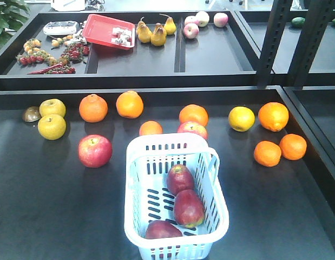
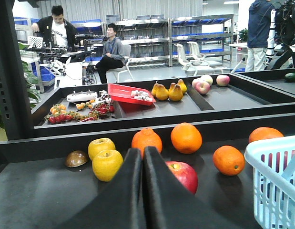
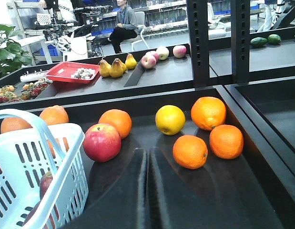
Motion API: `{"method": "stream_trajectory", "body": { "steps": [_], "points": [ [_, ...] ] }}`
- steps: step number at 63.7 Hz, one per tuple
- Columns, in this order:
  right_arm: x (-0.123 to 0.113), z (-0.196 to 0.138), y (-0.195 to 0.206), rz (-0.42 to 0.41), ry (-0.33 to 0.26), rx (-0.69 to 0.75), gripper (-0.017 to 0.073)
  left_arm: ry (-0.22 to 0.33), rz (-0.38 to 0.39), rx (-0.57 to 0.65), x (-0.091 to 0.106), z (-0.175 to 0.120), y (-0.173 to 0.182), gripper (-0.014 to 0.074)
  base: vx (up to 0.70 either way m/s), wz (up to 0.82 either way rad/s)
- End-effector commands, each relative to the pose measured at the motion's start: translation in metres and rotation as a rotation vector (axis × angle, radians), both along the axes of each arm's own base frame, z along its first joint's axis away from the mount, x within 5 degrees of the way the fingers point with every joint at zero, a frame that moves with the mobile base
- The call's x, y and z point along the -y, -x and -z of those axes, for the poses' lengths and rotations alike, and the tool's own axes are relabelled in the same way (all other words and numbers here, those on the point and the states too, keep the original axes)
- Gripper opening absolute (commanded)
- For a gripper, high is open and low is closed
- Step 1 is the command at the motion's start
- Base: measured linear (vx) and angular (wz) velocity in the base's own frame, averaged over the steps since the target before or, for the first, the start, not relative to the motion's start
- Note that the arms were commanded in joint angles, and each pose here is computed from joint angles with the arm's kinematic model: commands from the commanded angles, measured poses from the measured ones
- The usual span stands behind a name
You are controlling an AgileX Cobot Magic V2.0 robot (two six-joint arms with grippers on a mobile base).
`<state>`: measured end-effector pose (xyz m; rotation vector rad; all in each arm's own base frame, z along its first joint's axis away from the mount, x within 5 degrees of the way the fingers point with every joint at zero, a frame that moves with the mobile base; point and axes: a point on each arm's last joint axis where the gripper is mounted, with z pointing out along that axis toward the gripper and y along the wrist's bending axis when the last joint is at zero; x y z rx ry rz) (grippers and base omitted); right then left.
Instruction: Pick three apples into basket with both arms
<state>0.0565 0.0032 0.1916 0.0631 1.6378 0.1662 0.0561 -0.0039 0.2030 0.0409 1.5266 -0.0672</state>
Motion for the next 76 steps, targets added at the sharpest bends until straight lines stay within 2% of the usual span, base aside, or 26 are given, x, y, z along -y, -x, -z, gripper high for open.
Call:
{"method": "stream_trajectory", "body": {
  "steps": [1, 76],
  "points": [
    [-0.0006, -0.0021, 0.0000, -0.005, 0.018, 0.069, -0.0006, 0.015, 0.001, 0.074, -0.0001, -0.0012, 0.0013, -0.0007, 0.00, 0.00],
    [-0.0006, -0.0025, 0.0000, -0.005, 0.018, 0.070, -0.0006, 0.015, 0.001, 0.074, -0.0001, -0.0012, 0.0013, -0.0007, 0.00, 0.00]
  ]
}}
